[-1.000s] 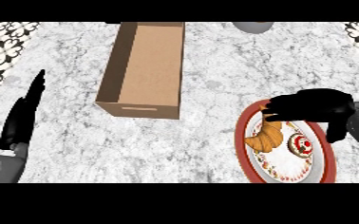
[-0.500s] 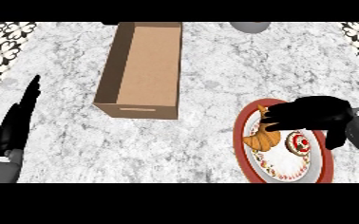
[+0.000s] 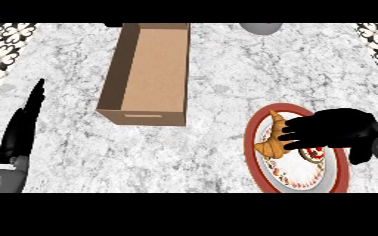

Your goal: Pick the cupcake from the plate and place it in the cardboard box

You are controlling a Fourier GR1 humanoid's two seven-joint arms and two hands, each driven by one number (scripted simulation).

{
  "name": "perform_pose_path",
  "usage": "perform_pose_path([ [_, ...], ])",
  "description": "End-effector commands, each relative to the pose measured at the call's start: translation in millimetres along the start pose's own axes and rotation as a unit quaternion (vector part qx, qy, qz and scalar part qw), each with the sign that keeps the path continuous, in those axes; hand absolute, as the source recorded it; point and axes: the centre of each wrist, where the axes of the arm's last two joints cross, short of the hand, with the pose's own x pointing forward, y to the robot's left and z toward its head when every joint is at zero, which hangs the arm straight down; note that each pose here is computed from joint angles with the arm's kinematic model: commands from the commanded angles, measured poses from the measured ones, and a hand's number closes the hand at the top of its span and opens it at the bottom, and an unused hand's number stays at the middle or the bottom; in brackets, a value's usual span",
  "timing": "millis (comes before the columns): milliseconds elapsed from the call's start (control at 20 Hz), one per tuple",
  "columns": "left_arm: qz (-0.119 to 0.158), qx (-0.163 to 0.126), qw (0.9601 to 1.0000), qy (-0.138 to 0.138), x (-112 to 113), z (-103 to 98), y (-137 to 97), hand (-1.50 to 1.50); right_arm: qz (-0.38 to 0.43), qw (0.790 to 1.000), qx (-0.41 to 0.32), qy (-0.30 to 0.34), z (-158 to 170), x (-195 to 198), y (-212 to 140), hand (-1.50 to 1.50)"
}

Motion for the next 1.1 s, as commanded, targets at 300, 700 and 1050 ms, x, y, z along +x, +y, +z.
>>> perform_pose_path([
  [300, -0.004, -0.007, 1.0, -0.003, 7.4, 2.1, 11.3, 0.0, -0.023, 0.999, 0.018, -0.016, -19.3, -0.7, 29.1, -1.5],
  [700, -0.003, -0.002, 1.0, 0.005, -2.5, 7.8, 3.9, 0.0, 0.034, 0.995, -0.09, -0.017, -53.0, -3.8, 27.0, 1.5],
  [1050, -0.006, -0.024, 0.9992, -0.033, 24.4, -9.2, 5.7, 0.0, 0.002, 0.971, -0.203, 0.127, -58.7, -46.5, -61.5, 1.5],
])
